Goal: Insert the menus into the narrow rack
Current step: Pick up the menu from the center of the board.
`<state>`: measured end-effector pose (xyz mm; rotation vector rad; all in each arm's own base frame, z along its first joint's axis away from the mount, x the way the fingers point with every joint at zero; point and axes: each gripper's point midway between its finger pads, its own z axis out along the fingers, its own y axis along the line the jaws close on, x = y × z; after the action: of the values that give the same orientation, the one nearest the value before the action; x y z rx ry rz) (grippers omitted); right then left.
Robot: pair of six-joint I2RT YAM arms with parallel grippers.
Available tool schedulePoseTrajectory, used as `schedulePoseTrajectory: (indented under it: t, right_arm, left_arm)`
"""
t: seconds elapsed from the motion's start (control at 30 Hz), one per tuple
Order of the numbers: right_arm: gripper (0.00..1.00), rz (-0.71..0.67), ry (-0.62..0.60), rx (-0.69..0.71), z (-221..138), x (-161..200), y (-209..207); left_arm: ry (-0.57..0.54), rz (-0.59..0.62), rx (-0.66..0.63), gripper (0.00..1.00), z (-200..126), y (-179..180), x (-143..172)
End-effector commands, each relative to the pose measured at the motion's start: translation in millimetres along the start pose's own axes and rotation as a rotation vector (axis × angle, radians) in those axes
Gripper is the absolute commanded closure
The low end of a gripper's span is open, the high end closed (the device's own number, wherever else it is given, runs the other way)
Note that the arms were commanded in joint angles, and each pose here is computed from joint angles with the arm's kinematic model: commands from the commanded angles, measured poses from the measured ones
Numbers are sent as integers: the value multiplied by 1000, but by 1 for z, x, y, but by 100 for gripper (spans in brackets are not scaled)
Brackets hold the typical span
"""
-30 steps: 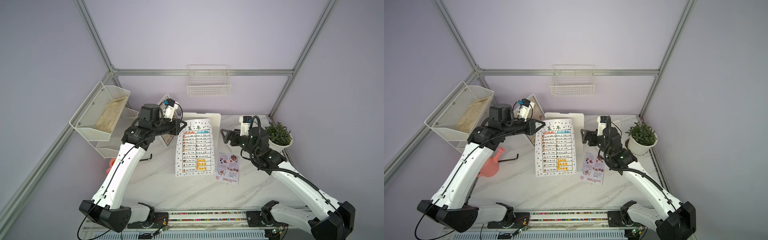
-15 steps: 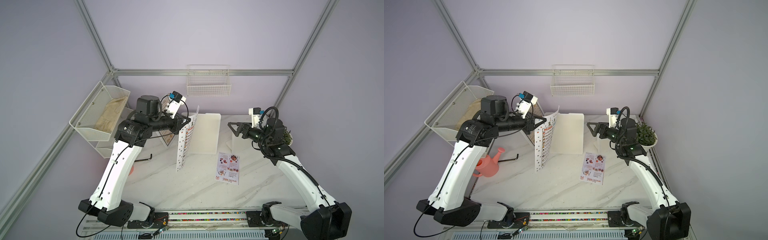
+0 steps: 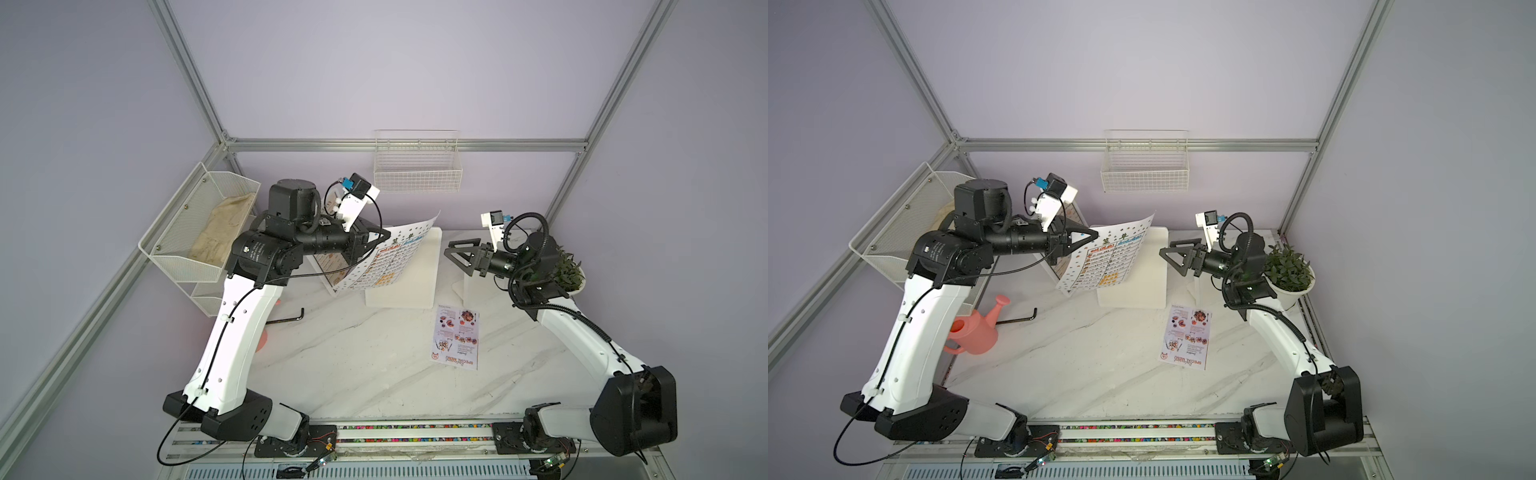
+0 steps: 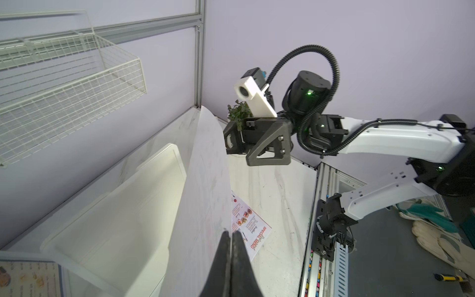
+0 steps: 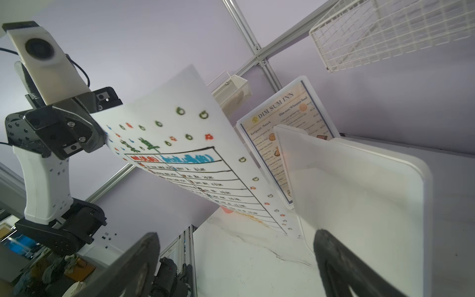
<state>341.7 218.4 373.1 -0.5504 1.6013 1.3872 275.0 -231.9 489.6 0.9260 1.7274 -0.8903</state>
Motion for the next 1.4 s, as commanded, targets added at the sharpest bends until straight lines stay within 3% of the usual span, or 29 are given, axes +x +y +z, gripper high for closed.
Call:
schedulePoseTrajectory:
  t: [0.0, 0.2, 0.47, 0.73, 0.83, 1.03, 1.2, 1.37]
  right_arm:
    - [3, -165, 0, -121, 4, -16, 33]
    - [3, -242, 31, -206, 18, -13, 48]
    - [3, -304, -8, -175, 25, -24, 44]
    - [3, -333, -15, -251, 32, -37, 52]
    - [4, -340, 15, -318, 30, -35, 63]
    - [15, -343, 72, -377, 23, -20, 85]
    - [23, -329, 91, -381, 23, -11, 90]
    - [18, -266, 55, -276, 33, -19, 62]
  left_arm:
    - [-75, 106, 96, 100, -16, -31, -25]
    - [-107, 141, 133, 100, -26, -45, -35]
    - [-133, 179, 154, 100, -37, -57, -41]
    - [-143, 194, 165, 100, -41, -63, -44]
    - [-138, 194, 115, 100, -40, -55, -44]
    - [-146, 167, -115, 100, -38, -14, -50]
    - [-170, 173, -135, 100, -38, -9, -56]
    - [-182, 200, -71, 100, -40, -23, -59]
